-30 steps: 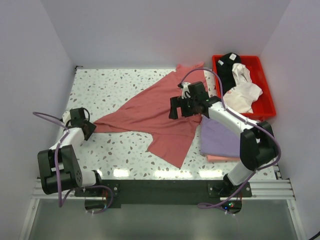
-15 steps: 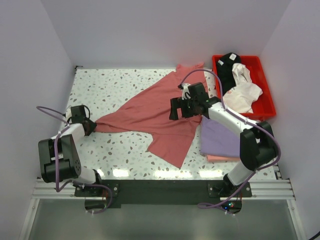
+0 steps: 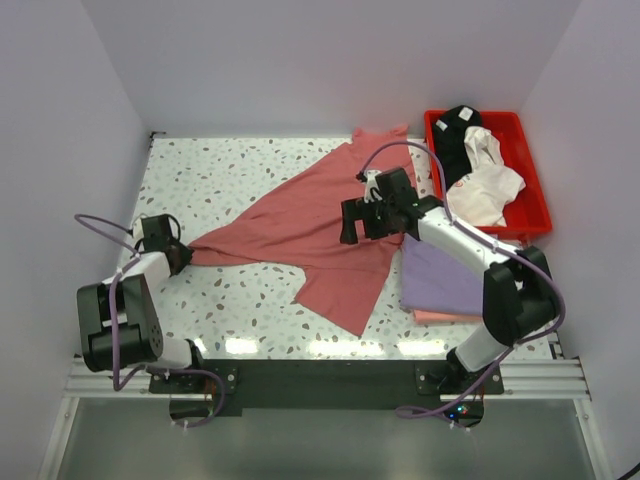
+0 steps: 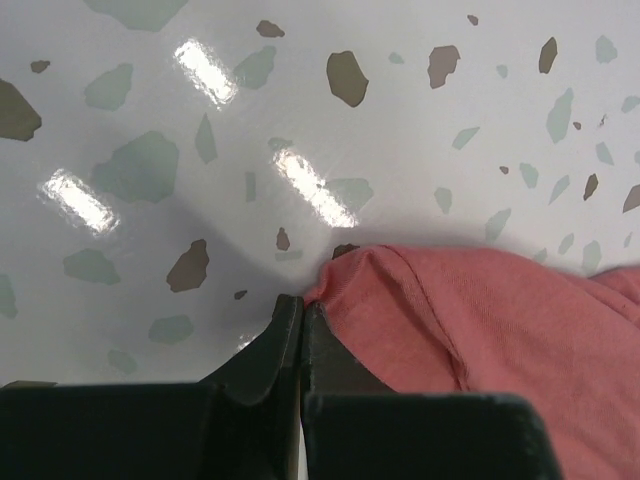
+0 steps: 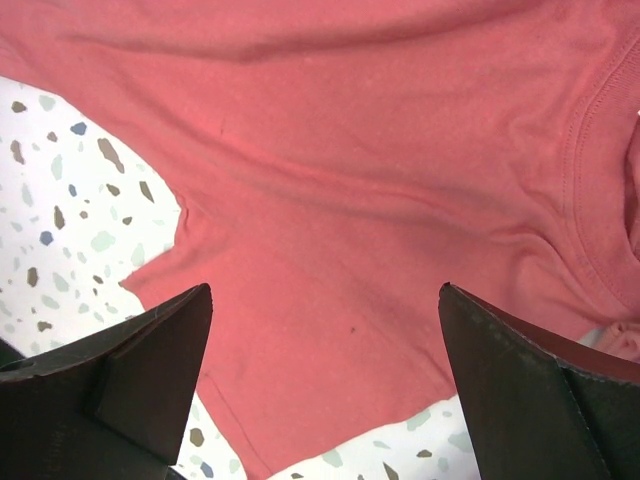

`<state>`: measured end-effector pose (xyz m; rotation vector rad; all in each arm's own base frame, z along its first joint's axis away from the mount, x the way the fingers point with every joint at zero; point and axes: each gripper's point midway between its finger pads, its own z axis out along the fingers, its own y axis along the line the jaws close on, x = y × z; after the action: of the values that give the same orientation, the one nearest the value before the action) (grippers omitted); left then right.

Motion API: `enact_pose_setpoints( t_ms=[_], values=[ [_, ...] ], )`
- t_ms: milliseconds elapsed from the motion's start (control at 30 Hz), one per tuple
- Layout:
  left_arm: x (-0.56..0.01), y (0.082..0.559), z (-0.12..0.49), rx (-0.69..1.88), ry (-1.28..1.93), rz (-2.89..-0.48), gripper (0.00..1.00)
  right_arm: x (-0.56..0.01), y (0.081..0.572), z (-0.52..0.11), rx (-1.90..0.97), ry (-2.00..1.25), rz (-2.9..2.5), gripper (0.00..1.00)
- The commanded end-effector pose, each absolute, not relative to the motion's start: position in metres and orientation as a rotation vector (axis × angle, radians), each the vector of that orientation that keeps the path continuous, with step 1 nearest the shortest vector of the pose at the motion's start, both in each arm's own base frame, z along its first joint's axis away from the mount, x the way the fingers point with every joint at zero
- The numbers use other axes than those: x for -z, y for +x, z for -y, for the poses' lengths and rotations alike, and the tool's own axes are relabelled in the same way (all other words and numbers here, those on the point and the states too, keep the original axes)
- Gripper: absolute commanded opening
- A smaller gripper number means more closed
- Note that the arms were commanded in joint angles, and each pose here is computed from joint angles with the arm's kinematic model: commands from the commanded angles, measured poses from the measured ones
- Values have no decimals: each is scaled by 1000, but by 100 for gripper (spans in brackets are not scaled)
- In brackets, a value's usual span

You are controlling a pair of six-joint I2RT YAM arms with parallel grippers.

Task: Fold and stack the t-shirts
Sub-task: Flatten the tshirt out

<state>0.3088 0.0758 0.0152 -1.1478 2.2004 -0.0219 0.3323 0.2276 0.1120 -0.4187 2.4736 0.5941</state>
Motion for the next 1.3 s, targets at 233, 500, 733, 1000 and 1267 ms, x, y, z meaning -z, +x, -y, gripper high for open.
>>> enact_pose_setpoints(
  t_ms=[233, 500, 733, 1000, 1267],
  values=[
    [-57, 309, -88, -1, -1108, -2027, 0, -116, 243, -261, -444, -776, -2479, 99],
    [-86, 298, -91, -3, -1104, -1902, 0, -73, 145, -245, -252, -990, -2660, 95],
    [-95, 297, -87, 36, -1082, -1873, 0, -51, 117, -243, -289, -1005, -2717, 82],
    [-96, 296, -86, 43, -1098, -1870, 0, -30, 108, -249, -253, -1055, -2734, 62],
    [-93, 294, -85, 46, -1106, -1874, 0, -12, 112, -254, -224, -1038, -2737, 55]
  ],
)
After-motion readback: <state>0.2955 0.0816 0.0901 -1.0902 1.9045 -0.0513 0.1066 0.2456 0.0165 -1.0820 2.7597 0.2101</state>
